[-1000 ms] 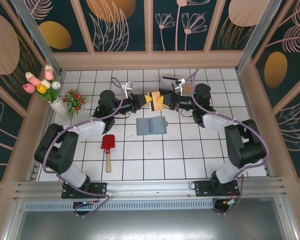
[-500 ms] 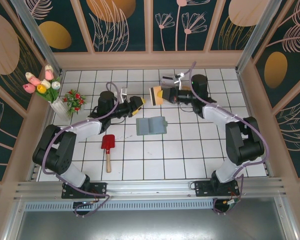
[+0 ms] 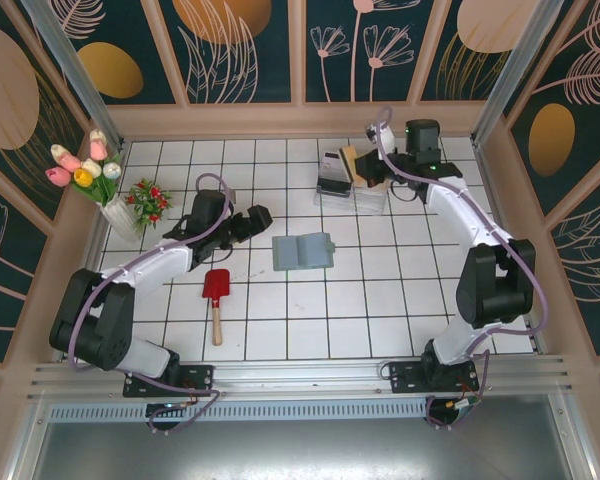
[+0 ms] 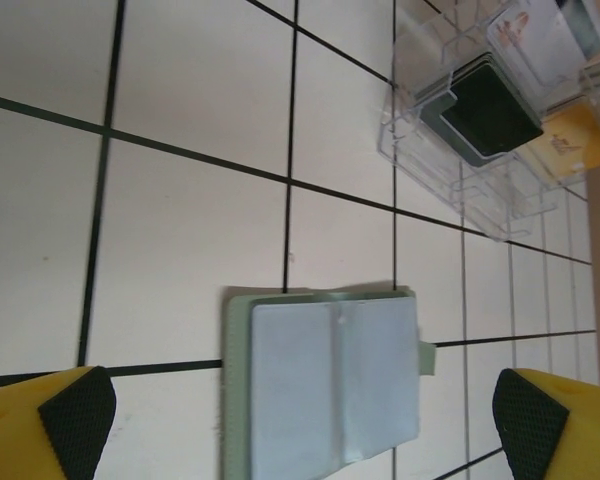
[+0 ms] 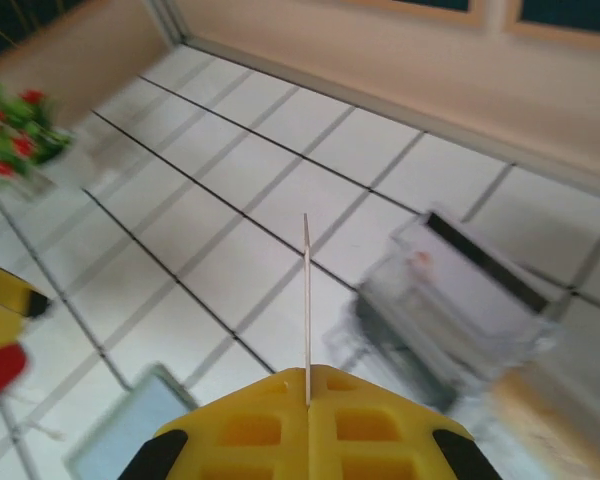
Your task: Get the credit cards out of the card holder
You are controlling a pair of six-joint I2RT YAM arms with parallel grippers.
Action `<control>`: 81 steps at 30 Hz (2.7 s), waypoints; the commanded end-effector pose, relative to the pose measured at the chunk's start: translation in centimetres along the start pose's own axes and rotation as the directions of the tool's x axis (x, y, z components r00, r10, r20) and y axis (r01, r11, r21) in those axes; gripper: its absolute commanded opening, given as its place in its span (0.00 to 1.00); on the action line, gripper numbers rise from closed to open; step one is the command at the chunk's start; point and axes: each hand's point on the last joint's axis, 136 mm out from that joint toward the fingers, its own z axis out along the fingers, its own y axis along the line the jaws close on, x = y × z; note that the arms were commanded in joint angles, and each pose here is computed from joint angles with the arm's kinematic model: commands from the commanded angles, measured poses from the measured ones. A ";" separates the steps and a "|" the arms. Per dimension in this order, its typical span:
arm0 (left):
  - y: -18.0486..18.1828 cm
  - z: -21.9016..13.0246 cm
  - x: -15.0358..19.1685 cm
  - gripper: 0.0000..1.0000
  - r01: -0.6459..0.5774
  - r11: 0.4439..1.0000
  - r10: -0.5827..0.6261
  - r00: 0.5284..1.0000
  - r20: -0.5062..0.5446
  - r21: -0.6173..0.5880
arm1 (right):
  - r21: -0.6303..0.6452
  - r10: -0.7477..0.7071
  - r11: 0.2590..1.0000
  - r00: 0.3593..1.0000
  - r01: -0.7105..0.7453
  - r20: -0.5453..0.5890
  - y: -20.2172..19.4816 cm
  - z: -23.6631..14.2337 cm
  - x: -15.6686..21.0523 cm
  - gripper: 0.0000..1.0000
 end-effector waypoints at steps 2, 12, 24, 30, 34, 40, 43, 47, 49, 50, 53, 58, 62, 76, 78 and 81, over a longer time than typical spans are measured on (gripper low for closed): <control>1.4 -0.8 0.3 0.99 -0.055 0.996 0.055 0.998 0.012 -0.069 | 0.049 -0.240 0.967 0.960 0.249 -0.142 -3.1 -0.6 1.0 0.00; 1.6 -0.6 0.7 0.99 -0.050 0.996 0.050 0.999 -0.004 -0.069 | 0.024 -0.513 0.832 0.784 0.555 -0.348 -6.9 0.7 4.9 0.00; 1.8 0.1 1.2 0.99 -0.034 0.997 0.031 0.999 -0.039 -0.069 | -0.034 -0.590 0.761 0.669 0.648 -0.452 -9.4 2.4 7.5 0.00; 2.0 0.3 1.4 0.99 -0.030 0.997 0.026 0.998 -0.049 -0.070 | -0.068 -0.604 0.741 0.618 0.669 -0.503 -10.2 3.0 8.5 0.00; 2.0 0.5 1.5 0.98 -0.030 0.997 0.026 0.998 -0.057 -0.068 | -0.090 -0.625 0.722 0.592 0.686 -0.508 -10.1 3.4 8.5 0.00; 2.2 0.8 1.7 0.98 -0.029 0.997 0.024 0.997 -0.067 -0.072 | -0.127 -0.644 0.698 0.542 0.705 -0.540 -10.4 4.3 9.4 0.00; 2.1 0.8 1.7 0.99 -0.029 0.997 0.024 0.997 -0.070 -0.070 | -0.139 -0.649 0.688 0.520 0.712 -0.556 -10.5 4.7 9.8 0.00; 2.2 0.9 1.8 0.98 -0.029 0.997 0.024 0.997 -0.075 -0.071 | -0.154 -0.659 0.681 0.507 0.716 -0.556 -10.3 5.4 10.0 0.00; 2.3 1.0 1.9 0.99 -0.029 0.997 0.024 0.997 -0.078 -0.071 | -0.159 -0.660 0.679 0.501 0.717 -0.560 -10.4 5.6 10.1 0.00; 2.3 1.0 1.9 0.98 -0.029 0.997 0.023 0.997 -0.080 -0.071 | -0.163 -0.662 0.677 0.496 0.718 -0.562 -10.5 5.7 10.2 0.00; 2.3 1.1 2.0 0.98 -0.028 0.997 0.023 0.996 -0.081 -0.070 | -0.171 -0.666 0.669 0.481 0.724 -0.570 -10.5 5.9 10.5 0.00; 2.5 1.2 2.2 0.98 -0.028 0.997 0.022 0.996 -0.090 -0.073 | -0.203 -0.672 0.671 0.471 0.713 -0.572 -9.7 6.1 10.9 0.00; 2.6 1.3 2.3 0.99 -0.029 0.997 0.022 0.995 -0.094 -0.075 | -0.246 -0.676 0.690 0.484 0.681 -0.556 -8.5 6.1 11.2 0.00; 2.7 1.4 2.5 0.98 -0.030 0.997 0.022 0.995 -0.102 -0.077 | -0.289 -0.659 0.728 0.518 0.622 -0.545 -7.2 6.1 11.4 0.00; 2.8 1.4 2.5 0.99 -0.031 0.996 0.022 0.994 -0.102 -0.078 | -0.269 -0.653 0.727 0.515 0.632 -0.555 -7.8 6.0 11.2 0.00; 2.9 1.5 2.6 0.99 -0.029 0.996 0.021 0.994 -0.104 -0.081 | -0.242 -0.646 0.723 0.509 0.648 -0.569 -8.7 5.8 10.9 0.00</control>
